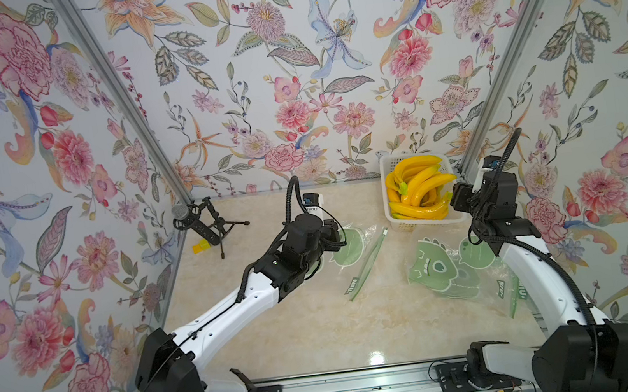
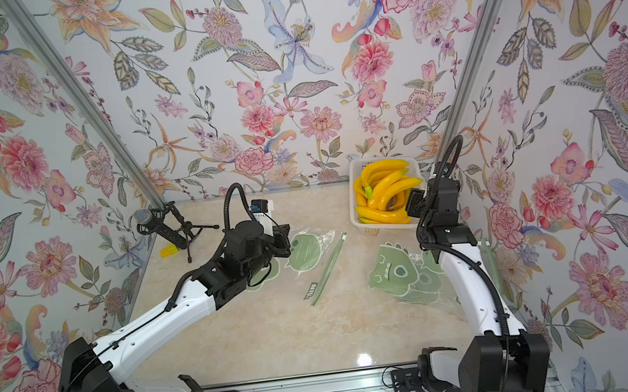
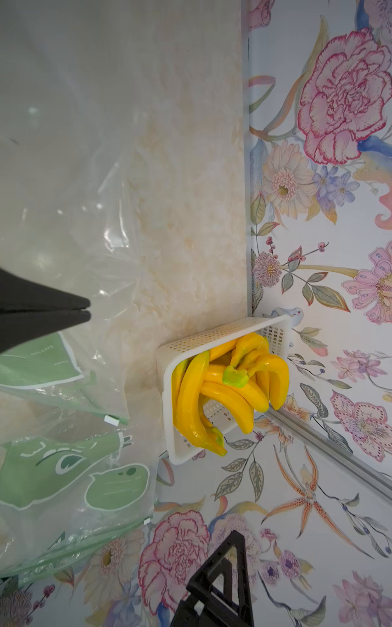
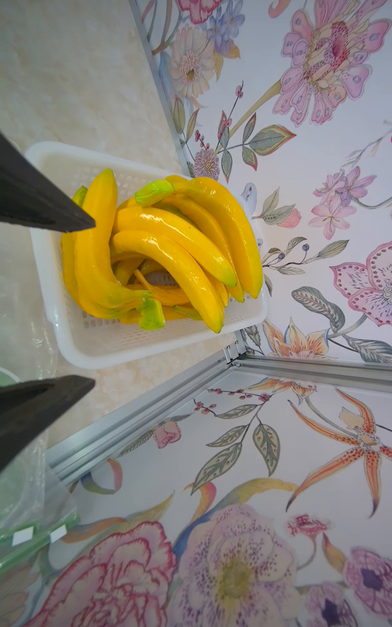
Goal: Open the zip-top bag and take out the banana
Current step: Pick up the zipper food storage bag at the center of the board, then place the zipper food storage bag in the zipper food storage bag.
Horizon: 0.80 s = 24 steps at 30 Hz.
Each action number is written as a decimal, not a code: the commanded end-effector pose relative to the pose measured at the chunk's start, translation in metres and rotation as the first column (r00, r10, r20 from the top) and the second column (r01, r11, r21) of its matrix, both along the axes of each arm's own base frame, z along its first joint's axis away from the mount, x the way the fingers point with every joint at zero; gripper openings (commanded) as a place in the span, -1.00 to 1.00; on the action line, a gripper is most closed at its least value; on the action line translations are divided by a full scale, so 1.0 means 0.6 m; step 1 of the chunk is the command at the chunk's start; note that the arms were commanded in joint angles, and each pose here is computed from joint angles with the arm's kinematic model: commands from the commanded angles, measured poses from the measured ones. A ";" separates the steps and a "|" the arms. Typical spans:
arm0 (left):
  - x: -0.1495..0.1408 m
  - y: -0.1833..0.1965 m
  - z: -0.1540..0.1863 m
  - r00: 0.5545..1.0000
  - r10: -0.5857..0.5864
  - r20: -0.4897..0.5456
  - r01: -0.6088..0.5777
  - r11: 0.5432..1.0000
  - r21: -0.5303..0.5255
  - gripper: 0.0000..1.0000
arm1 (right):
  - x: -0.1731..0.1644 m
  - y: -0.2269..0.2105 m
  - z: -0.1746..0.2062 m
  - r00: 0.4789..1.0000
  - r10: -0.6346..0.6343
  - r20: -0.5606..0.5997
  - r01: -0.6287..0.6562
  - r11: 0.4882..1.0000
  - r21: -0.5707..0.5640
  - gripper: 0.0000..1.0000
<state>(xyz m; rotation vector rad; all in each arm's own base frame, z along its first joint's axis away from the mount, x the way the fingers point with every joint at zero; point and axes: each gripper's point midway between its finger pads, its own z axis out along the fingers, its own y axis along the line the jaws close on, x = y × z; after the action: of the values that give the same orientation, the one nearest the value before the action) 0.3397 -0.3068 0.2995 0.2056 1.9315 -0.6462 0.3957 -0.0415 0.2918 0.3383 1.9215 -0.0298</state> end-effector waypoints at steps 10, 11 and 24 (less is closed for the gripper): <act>-0.047 -0.163 0.207 0.987 -0.114 0.111 0.146 0.927 -0.347 -1.00 | -0.121 -0.010 0.088 0.989 -0.075 0.128 0.069 0.996 0.050 0.29; -0.045 -0.188 0.194 0.987 -0.132 0.094 0.157 0.921 -0.357 -1.00 | -0.133 -0.016 0.101 0.985 -0.096 0.144 0.090 0.995 0.047 0.26; -0.002 -0.436 0.047 0.932 -0.326 -0.162 0.186 0.808 -0.559 -1.00 | -0.254 -0.058 0.194 0.924 -0.247 0.290 0.251 0.968 0.023 0.29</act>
<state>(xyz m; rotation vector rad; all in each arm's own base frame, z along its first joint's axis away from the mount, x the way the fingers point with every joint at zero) 0.3433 -0.5417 0.3178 0.0940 1.8943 -1.2609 0.2504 -0.0693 0.4165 0.5104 1.5535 -0.1128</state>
